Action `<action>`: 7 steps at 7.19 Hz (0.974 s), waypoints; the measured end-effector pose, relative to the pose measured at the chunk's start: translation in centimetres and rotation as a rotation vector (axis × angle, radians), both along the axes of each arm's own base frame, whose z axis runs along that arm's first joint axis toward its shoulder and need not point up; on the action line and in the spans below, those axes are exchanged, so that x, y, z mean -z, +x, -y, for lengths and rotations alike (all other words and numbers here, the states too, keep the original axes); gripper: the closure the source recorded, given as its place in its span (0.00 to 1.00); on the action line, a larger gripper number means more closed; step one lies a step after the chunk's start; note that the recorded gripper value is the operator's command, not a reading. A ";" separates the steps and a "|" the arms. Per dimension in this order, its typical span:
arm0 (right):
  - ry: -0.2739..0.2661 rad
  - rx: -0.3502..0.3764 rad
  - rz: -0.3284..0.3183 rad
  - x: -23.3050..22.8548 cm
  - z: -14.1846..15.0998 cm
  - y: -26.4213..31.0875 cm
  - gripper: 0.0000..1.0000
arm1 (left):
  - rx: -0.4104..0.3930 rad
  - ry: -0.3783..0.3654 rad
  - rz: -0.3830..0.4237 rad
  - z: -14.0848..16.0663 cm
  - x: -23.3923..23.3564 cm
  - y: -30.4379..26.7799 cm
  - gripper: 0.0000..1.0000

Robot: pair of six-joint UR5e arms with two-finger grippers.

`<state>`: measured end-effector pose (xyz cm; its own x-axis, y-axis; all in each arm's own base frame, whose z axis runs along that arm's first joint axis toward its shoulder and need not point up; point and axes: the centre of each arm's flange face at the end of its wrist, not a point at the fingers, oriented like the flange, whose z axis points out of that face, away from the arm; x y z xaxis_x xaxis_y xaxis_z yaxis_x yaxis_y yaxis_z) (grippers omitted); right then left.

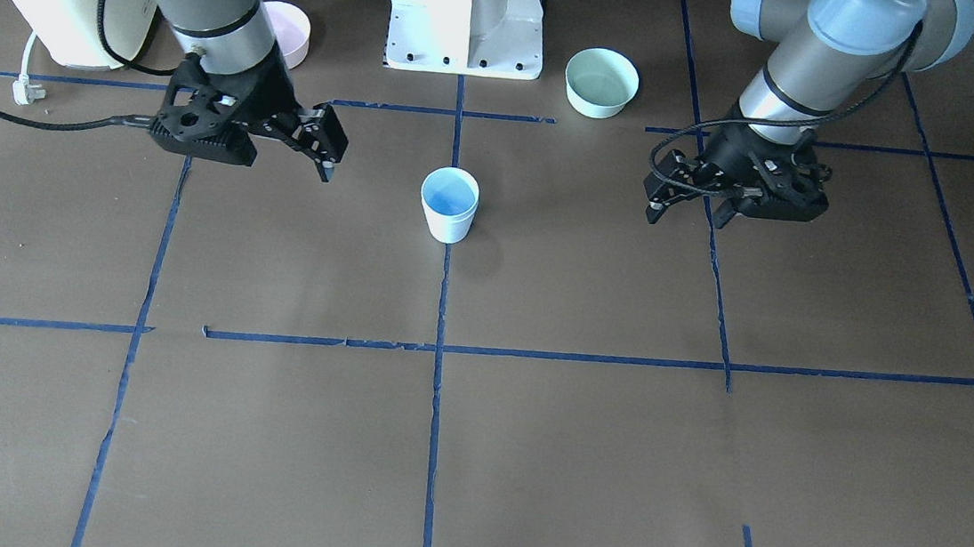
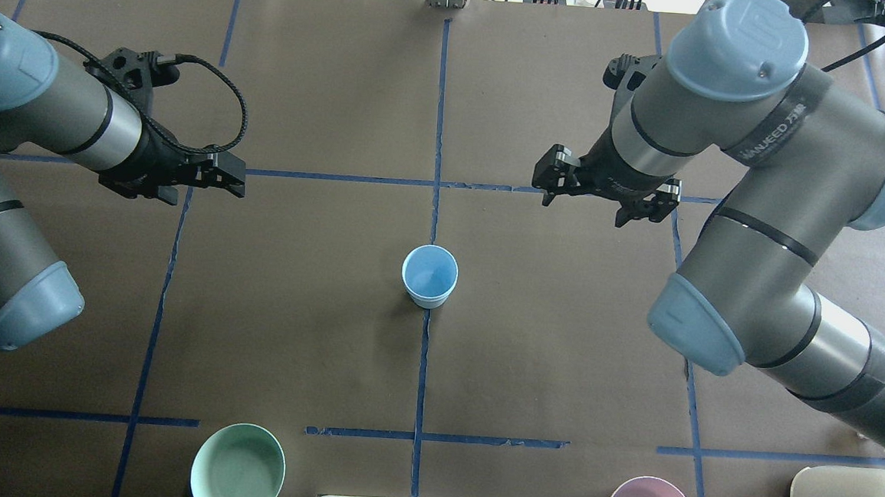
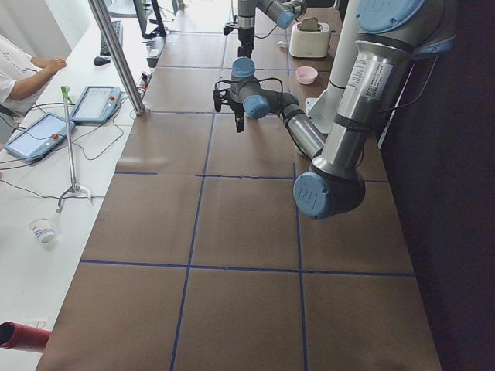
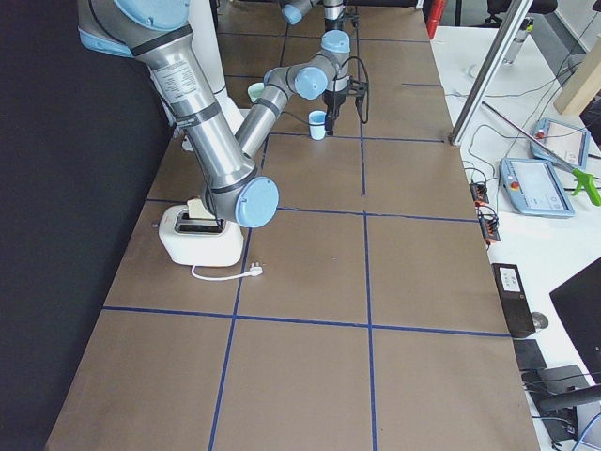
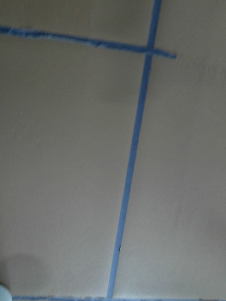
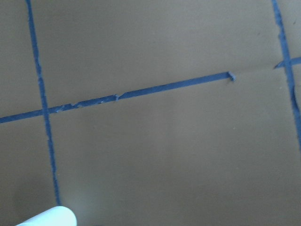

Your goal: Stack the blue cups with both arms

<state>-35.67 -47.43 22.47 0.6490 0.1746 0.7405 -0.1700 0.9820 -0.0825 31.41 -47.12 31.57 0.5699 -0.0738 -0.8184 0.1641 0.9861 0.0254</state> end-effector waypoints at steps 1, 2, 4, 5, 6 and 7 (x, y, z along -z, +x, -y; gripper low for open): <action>0.040 0.021 -0.040 -2.9 1.5 2.9 0.01 | -0.039 0.041 0.033 1.2 -3.1 -4.0 0.00; 0.073 0.049 -0.075 -5.7 2.8 5.8 0.00 | -0.080 0.079 0.058 2.3 -6.4 -8.6 0.00; 0.105 0.127 -0.109 -11.6 4.4 12.3 0.00 | -0.157 0.150 0.102 4.1 -14.0 -17.8 0.00; 0.113 0.165 -0.124 -14.8 4.6 15.4 0.00 | -0.191 0.188 0.125 4.7 -18.2 -22.3 0.00; 0.114 0.202 -0.141 -18.4 4.6 18.5 0.00 | -0.223 0.226 0.147 5.1 -22.7 -27.2 0.00; 0.109 0.239 -0.146 -22.0 4.9 21.5 0.00 | -0.254 0.260 0.167 5.1 -27.3 -31.7 0.00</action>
<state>-14.16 -52.29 44.44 0.7630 -0.0710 0.6424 0.0644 0.9974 0.0337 -0.32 -52.26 58.82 0.6702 0.2846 -0.6854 -0.1122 0.9518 0.2855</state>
